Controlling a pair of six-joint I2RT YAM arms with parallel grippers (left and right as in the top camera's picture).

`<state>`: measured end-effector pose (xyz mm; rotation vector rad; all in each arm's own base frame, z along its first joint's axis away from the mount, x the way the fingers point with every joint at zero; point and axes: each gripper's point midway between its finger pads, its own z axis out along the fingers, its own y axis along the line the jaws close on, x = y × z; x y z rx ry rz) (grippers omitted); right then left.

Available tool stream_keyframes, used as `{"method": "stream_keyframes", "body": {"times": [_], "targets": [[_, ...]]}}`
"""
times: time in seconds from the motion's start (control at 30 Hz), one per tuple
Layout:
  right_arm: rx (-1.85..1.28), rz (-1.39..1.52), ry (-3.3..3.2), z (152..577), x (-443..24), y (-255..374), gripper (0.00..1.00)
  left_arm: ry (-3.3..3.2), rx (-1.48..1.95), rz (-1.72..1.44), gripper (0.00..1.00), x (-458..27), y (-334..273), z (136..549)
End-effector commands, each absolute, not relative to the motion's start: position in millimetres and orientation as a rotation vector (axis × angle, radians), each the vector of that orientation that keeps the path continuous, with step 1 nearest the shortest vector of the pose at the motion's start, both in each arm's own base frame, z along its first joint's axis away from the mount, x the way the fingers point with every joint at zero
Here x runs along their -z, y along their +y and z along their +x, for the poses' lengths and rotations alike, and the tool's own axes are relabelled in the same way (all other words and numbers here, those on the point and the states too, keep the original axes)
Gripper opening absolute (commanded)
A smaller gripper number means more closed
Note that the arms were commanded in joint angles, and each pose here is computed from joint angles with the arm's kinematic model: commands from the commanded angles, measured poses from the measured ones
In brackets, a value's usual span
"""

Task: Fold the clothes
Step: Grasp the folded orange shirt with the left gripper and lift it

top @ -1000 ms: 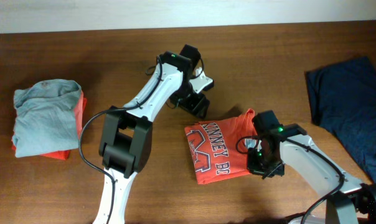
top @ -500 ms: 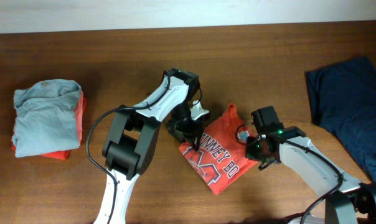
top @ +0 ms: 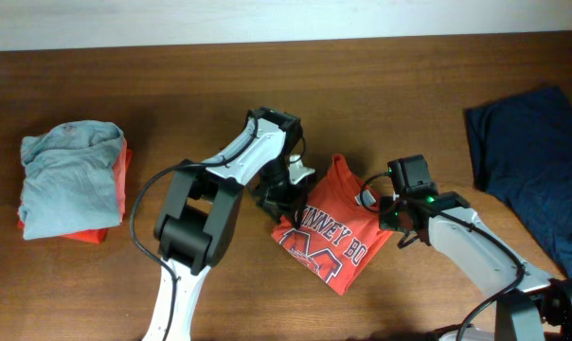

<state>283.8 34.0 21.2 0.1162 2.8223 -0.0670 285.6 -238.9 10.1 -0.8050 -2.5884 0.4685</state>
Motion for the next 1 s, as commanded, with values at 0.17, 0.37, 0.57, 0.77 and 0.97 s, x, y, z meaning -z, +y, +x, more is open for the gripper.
{"method": "stream_keyframes", "body": {"times": [0.17, 0.37, 0.57, 0.77, 0.97], "targets": [[0.111, 0.146, 2.827, 280, -52, 21, 0.42, -2.943, -0.658, -1.034, 0.87, -91, -256, 353], [0.086, 0.149, 2.754, 276, -91, 21, 0.45, -2.88, -0.857, -1.12, 0.93, -84, -277, 356], [0.087, 0.148, 2.772, 256, -102, 18, 0.45, -2.786, -0.957, -1.066, 0.93, -51, -290, 351], [0.063, 0.141, 2.811, 247, -99, 21, 0.44, -2.678, -1.021, -0.97, 0.93, -10, -296, 340], [0.06, 0.14, 2.82, 245, -98, 21, 0.44, -2.484, -1.182, -0.856, 0.82, 9, -319, 307]]}}
